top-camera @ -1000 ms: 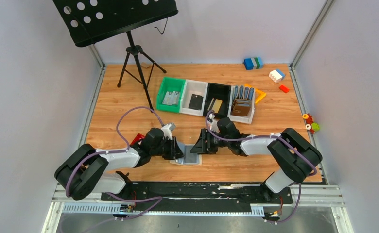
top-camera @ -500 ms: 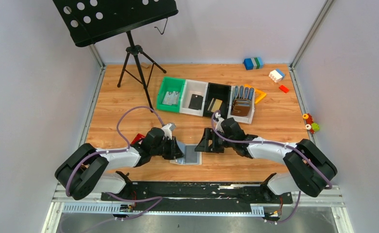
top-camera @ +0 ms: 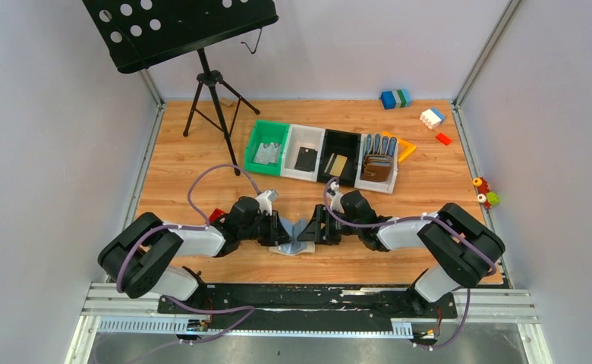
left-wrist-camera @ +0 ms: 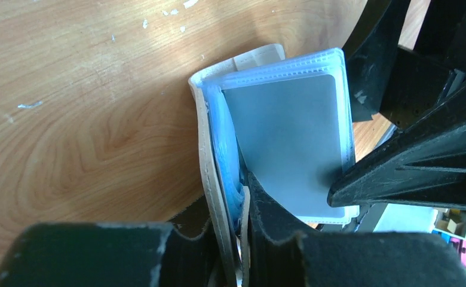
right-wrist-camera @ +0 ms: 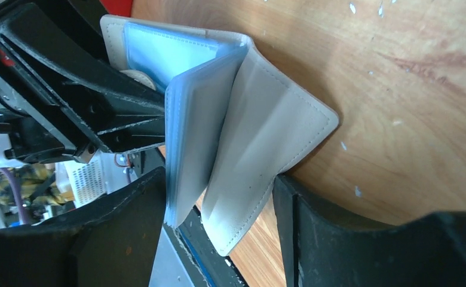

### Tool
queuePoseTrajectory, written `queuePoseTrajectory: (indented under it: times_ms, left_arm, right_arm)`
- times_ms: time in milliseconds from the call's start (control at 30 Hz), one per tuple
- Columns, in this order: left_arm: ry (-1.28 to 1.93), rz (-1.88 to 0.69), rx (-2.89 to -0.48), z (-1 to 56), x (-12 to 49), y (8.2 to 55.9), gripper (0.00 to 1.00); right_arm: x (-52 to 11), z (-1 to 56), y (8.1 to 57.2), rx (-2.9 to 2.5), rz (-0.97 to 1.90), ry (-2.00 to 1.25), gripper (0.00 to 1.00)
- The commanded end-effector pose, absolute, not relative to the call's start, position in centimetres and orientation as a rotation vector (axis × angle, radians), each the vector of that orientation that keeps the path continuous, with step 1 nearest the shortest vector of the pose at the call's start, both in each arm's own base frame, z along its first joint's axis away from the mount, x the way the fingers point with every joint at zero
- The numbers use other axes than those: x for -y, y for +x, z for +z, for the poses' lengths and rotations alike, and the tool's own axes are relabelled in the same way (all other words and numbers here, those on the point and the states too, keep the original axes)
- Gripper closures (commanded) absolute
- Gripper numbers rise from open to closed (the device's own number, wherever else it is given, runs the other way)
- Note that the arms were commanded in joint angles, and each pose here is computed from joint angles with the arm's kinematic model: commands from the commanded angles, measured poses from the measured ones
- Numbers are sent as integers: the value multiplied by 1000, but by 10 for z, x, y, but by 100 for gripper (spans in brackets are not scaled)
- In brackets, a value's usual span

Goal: Take the credit cards out of the card holder
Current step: Open the card holder at the center of the board.

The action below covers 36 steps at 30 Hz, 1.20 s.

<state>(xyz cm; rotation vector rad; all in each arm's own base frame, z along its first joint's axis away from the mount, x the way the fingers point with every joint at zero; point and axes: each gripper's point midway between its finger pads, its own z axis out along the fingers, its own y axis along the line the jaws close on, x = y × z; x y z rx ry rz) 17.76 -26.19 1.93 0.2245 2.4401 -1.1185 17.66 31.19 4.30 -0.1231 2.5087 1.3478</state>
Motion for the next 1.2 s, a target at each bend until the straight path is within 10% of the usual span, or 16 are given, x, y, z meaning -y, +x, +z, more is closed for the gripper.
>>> queuePoseTrajectory:
  times_ms: [0,433,667,900,1000,1167]
  left_arm:
    - [215,-941,-2599,-22,237,164,86]
    - [230,-943,-2573,-10,238,166,87]
    - [238,-934,-2573,-8,238,168,87]
    - [246,-967,-2552,0,241,167,86]
    - [250,-890,-2533,8,232,172,79]
    - [218,-669,-2515,21,200,184,57]
  right_arm:
    - [-320,46,161,-2481,1492,-100,37]
    - [-319,51,168,-2508,1408,-111,24]
    - [-328,58,170,-2515,1433,-125,41]
    - [-322,52,177,-2530,1341,-145,80]
    - [-314,55,182,-2518,1291,-139,98]
    - [-298,66,187,-2439,1309,-139,100]
